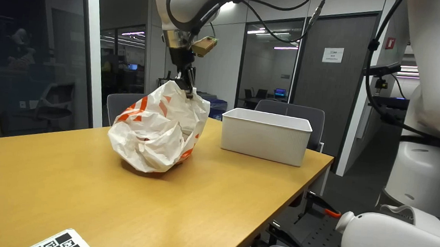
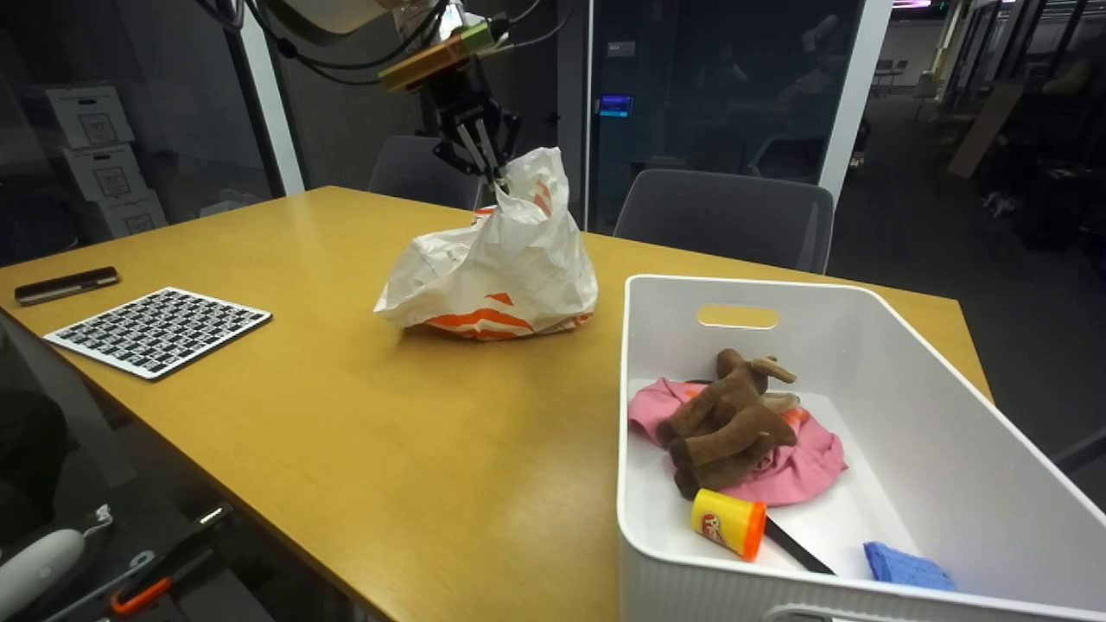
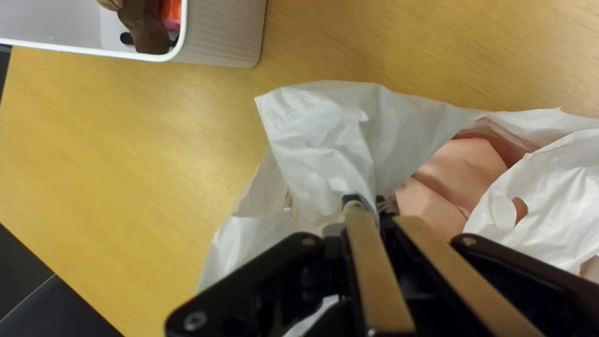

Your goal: Pick up the light pink shirt and white towel from the basket and put it on the table then pick up the pink shirt and white towel from the table and put them in the plastic bag one by one

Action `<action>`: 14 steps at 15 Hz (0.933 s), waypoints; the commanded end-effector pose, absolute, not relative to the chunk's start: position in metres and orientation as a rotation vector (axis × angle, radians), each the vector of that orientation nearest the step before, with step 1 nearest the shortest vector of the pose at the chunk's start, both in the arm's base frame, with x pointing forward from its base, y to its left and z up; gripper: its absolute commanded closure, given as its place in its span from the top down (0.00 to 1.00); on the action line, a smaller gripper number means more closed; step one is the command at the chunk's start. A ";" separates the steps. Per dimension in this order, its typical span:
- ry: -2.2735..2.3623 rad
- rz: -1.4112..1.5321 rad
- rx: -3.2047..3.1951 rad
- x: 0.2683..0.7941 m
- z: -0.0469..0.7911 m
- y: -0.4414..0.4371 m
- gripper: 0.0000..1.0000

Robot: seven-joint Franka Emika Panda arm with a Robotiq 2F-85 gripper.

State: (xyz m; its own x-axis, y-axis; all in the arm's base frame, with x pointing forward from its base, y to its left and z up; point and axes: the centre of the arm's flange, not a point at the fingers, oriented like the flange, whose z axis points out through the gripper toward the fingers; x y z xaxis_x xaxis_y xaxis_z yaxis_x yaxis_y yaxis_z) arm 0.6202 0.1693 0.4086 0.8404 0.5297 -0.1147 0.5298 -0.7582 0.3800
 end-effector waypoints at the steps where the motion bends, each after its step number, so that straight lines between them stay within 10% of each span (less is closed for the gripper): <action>1: 0.803 -0.005 2.628 0.611 0.419 0.167 0.39; 8: 0.802 -0.002 2.645 0.577 0.461 0.187 0.95; 14: 0.909 0.091 2.693 0.542 0.489 0.213 1.00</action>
State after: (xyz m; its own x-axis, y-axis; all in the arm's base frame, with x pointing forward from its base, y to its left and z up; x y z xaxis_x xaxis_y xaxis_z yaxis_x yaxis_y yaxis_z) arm 0.5667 0.2120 0.4789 0.8198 0.5693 -0.0623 0.5565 -0.7662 0.3214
